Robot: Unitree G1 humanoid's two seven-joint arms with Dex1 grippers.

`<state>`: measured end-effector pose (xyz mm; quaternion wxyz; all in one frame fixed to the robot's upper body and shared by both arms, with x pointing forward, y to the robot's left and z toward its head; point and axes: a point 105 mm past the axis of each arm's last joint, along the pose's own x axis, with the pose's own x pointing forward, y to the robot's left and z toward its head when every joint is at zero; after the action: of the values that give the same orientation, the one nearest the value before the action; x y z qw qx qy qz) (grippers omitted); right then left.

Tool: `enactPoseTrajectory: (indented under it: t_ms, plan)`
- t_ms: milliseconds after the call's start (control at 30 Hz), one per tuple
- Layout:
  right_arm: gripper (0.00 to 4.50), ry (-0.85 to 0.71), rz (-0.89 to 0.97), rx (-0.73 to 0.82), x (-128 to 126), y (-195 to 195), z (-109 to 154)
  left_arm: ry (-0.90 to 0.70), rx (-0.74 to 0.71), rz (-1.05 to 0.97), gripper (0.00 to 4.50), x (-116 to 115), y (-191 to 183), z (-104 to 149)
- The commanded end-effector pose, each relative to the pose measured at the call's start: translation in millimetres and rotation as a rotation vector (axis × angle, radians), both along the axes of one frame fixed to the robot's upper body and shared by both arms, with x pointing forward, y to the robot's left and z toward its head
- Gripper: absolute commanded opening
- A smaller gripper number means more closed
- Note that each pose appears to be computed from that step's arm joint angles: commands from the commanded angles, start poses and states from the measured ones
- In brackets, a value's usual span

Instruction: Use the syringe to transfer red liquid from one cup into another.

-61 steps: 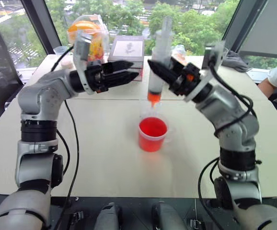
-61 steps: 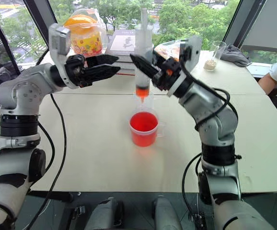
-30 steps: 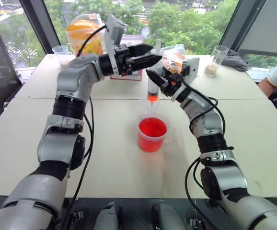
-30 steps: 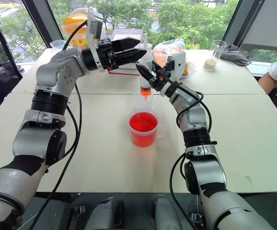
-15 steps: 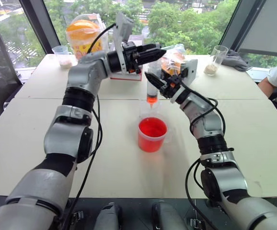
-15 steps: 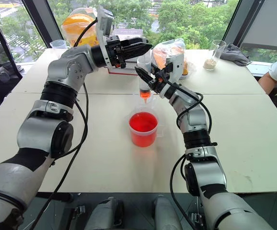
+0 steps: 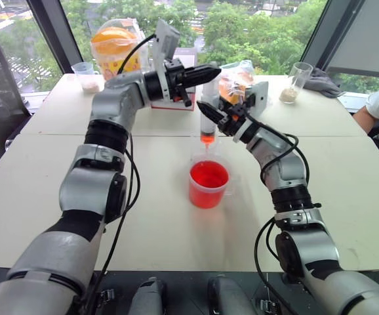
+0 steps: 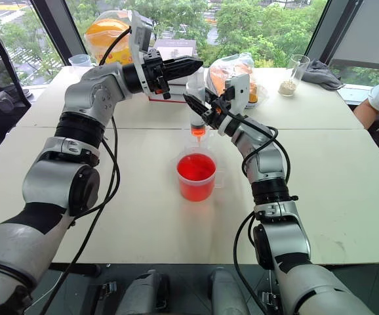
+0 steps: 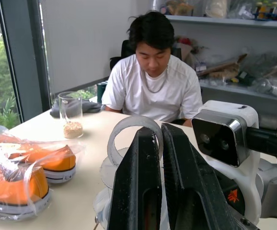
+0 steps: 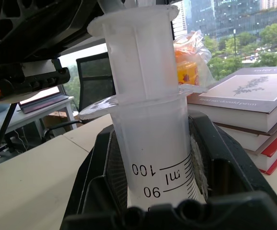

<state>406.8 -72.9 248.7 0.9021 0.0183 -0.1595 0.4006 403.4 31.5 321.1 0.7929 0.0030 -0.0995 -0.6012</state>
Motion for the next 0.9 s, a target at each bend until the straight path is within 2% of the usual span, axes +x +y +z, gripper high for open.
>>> enactPoseTrajectory:
  t_ms: [33, 667, 900]
  plan:
    - [1.4, -0.176, 0.033, 0.047, -18.3, 3.1, 53.4, -0.005, 0.061, 0.0, 0.02, -0.6, -0.5, -12.1]
    - [1.4, -0.237, 0.028, 0.078, -23.1, -1.2, 86.8, 0.073, 0.098, 0.021, 0.02, 0.0, -2.4, -53.2]
    - [1.4, -0.238, 0.03, 0.085, -24.0, -2.6, 91.0, 0.079, 0.109, 0.028, 0.02, -0.8, -3.4, -60.3]
